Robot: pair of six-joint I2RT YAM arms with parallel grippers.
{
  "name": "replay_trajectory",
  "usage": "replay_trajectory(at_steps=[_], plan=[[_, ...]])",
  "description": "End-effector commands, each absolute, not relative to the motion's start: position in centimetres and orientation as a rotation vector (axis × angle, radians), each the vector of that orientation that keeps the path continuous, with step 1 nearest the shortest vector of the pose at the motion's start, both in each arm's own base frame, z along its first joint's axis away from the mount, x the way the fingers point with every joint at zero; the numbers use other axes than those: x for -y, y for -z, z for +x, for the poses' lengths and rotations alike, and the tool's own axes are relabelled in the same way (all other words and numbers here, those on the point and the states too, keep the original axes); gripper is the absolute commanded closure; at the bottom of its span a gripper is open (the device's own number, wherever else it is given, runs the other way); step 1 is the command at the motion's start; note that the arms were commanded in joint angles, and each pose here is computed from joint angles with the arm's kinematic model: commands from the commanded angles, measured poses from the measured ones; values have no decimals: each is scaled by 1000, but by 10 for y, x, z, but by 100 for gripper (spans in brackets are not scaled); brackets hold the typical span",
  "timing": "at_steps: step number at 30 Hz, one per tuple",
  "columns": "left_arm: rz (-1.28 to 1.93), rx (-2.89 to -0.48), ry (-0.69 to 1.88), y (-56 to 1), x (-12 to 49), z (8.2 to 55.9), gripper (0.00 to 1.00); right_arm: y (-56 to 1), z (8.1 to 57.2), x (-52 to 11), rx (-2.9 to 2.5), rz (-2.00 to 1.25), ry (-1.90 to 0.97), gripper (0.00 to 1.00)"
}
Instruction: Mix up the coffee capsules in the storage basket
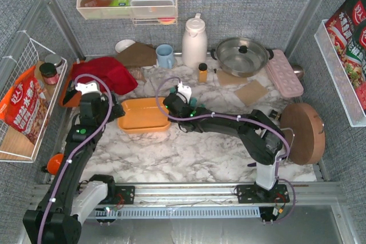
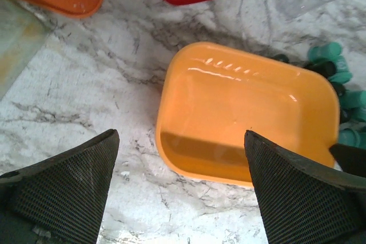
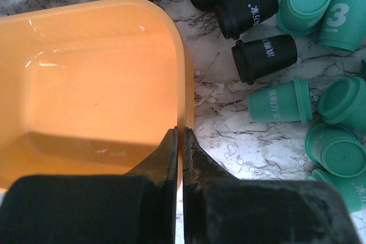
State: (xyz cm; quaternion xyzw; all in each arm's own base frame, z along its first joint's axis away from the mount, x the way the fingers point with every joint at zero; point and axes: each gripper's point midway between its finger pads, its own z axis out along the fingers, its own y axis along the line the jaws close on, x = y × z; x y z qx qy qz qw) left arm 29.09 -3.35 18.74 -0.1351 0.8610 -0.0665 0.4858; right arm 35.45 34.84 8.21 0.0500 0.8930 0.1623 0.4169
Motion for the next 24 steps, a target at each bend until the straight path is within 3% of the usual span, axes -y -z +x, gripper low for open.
replay_trajectory(at_steps=[1,9,17,24], plan=[[-423,-2152,95,-162,23,286,1,-97,361,-351,-2196,190,-428,89],[-476,-2228,190,-139,40,278,15,-118,359,-359,-2221,15,-413,43],[-130,-2290,182,-137,91,245,17,-155,342,-331,-2197,-193,-323,38],[568,-2143,540,-141,177,232,23,-168,327,-298,-2172,-391,-209,34]])
